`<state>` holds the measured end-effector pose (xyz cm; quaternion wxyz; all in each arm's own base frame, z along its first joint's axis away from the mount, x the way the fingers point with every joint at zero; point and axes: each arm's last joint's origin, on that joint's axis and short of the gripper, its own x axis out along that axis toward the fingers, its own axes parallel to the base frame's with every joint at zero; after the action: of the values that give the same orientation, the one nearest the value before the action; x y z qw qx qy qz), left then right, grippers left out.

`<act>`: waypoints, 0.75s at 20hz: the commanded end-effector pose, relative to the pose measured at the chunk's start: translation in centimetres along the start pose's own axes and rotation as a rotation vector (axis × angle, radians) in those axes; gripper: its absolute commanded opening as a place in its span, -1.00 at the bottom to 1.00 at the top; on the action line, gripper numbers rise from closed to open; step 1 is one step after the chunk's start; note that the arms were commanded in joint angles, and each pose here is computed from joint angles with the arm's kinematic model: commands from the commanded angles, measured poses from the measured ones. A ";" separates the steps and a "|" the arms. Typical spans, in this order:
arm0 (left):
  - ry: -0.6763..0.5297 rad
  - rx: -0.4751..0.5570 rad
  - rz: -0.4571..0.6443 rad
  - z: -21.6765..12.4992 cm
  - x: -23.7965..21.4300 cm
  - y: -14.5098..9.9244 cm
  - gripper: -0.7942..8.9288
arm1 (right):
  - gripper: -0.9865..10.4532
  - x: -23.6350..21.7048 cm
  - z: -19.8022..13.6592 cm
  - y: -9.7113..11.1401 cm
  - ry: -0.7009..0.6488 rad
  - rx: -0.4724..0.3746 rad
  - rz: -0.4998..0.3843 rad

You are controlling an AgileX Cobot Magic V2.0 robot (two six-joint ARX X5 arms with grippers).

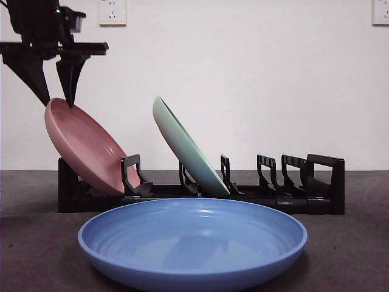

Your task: Place the plate

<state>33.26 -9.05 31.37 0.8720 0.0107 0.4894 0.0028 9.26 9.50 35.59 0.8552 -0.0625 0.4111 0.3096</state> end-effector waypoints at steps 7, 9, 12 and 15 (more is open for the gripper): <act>0.003 0.018 0.005 0.6 0.8 -0.4 -0.80 | -0.37 -0.3 0.4 0.1 -0.021 0.004 -0.023; 0.001 0.018 0.004 0.8 0.3 -0.4 -0.80 | -0.37 -0.3 0.4 0.1 -0.022 0.004 -0.022; -0.035 0.028 -0.001 2.0 -1.7 -0.3 -0.80 | -0.37 -0.3 0.4 0.1 -0.025 0.004 -0.036; -0.062 0.042 0.046 3.0 -4.6 0.1 -0.81 | -0.37 -0.3 0.4 0.0 -0.027 0.004 -0.044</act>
<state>32.98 -8.71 36.43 0.8805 0.0400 0.4719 0.0203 9.36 9.38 35.59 0.8650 -0.0715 0.4051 0.2875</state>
